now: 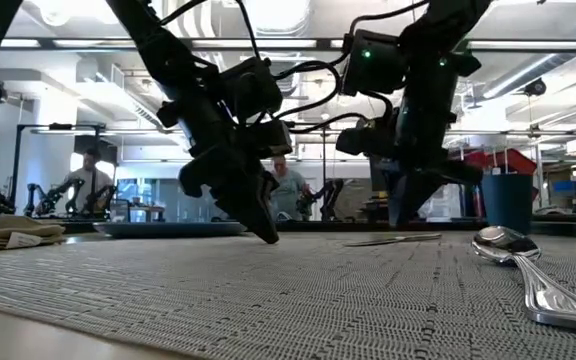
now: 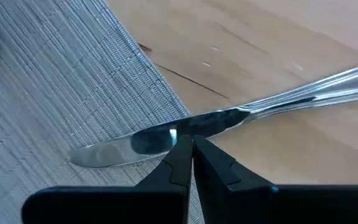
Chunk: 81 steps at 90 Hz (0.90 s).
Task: Set table place
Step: Put the silver table knife to the left of the silver spoon on the gray table mat
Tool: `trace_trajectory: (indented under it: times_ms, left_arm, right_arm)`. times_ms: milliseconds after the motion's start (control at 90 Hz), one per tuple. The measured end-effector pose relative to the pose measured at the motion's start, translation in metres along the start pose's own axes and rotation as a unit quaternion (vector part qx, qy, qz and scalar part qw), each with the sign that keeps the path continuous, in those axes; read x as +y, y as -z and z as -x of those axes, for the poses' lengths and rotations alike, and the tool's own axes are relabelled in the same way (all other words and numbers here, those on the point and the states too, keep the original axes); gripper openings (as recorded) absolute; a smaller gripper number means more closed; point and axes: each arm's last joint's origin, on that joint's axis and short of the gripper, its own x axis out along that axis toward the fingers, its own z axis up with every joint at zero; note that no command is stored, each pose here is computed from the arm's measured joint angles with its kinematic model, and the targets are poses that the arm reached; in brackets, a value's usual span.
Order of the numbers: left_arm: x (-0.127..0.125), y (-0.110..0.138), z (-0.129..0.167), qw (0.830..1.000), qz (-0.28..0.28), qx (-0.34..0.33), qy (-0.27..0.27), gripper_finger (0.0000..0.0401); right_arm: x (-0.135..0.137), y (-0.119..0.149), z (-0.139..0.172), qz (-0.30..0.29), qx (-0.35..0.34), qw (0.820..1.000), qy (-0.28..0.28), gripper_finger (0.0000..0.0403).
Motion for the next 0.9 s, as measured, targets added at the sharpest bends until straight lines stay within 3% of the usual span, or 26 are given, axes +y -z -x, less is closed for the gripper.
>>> trace_trajectory:
  times_ms: [389,644,800,900]
  left_arm:
    - [0.000,0.000,0.000,1.000,-0.001,-0.002,-0.003,0.0001]
    - [0.001,-0.001,0.000,1.000,-0.010,-0.006,-0.009,0.0001]
    - [0.002,-0.001,0.000,1.000,-0.010,-0.006,-0.008,0.0001]
    - [0.002,-0.001,0.000,1.000,-0.010,-0.007,-0.006,0.0001]
  right_arm:
    - [0.013,-0.002,-0.016,0.008,0.005,0.999,-0.052,0.0000]
    - [0.040,0.010,-0.009,0.085,0.049,0.975,-0.197,0.0000]
    - [0.045,0.015,0.000,0.090,0.031,0.972,-0.213,0.0000]
    - [0.042,0.013,0.006,0.063,-0.006,0.982,-0.179,0.0000]
